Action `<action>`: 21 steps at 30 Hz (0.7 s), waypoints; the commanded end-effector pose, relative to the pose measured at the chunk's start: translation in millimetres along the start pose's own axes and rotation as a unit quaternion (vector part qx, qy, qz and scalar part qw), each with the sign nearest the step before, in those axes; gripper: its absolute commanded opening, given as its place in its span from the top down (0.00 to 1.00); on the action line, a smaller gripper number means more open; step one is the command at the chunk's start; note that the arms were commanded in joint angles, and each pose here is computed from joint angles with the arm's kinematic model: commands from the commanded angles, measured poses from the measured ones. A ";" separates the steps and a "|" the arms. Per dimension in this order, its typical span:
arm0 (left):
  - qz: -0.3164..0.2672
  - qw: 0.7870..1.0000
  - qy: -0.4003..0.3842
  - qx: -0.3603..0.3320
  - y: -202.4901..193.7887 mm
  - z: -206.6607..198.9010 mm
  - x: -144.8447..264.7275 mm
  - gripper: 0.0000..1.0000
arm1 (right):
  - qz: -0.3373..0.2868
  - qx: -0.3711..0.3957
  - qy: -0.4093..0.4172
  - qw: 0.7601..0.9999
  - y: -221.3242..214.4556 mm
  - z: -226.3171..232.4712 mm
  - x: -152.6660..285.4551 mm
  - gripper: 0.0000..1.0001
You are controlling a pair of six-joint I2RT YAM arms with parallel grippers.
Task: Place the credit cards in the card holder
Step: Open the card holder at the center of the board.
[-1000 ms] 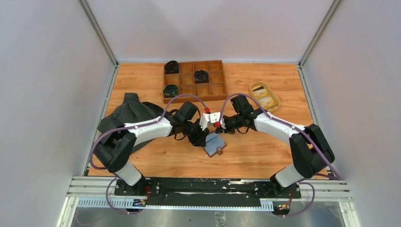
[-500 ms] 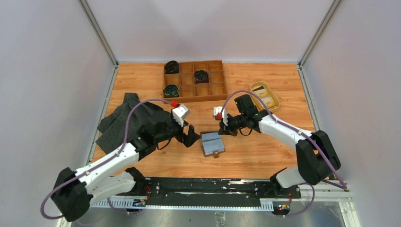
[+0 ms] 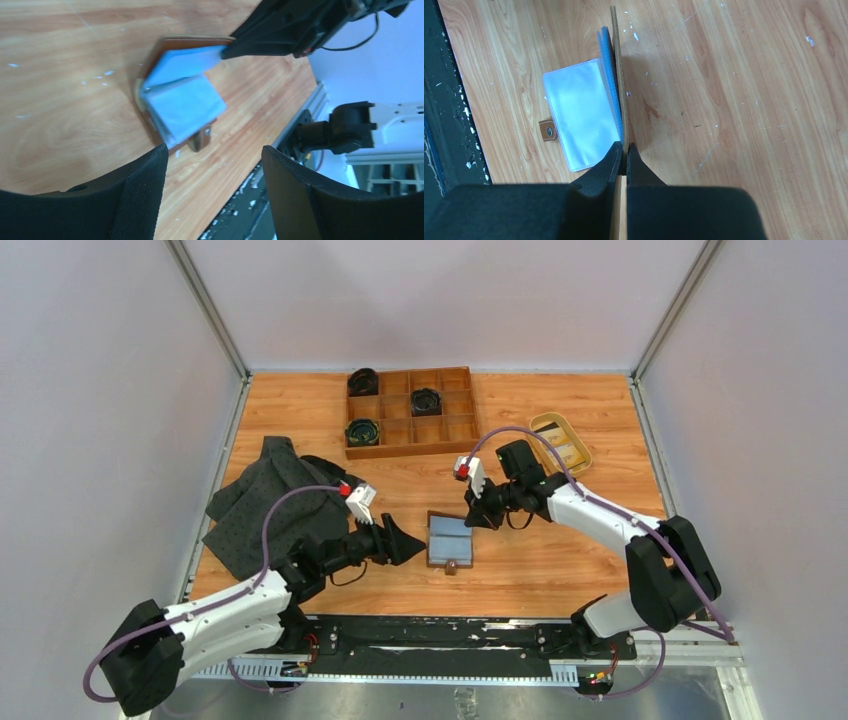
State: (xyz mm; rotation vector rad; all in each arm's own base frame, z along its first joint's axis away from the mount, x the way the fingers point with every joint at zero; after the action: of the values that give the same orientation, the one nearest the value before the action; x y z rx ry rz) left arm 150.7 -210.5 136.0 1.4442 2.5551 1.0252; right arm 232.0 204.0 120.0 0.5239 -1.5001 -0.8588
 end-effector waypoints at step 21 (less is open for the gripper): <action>-0.017 0.994 0.044 0.099 -18.5 0.2 -38.7 0.42 | 0.002 -0.013 0.014 1.000 -4.8 -0.7 -4.6 1.00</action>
State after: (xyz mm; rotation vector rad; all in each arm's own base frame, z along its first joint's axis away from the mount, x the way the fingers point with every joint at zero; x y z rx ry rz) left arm 148.9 -237.8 103.8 1.4857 2.8116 0.8954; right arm 232.3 204.5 115.0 0.5119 -1.4879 -0.8556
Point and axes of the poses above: each gripper's point midway between its finger pads, its own x axis back along the fingers, its own z axis along the line the jaws close on, y = z × x, the point moved 5 cm from there along x, back along the fingers, and after that the axes turned 8 degrees about x, right-handed, at the moved point
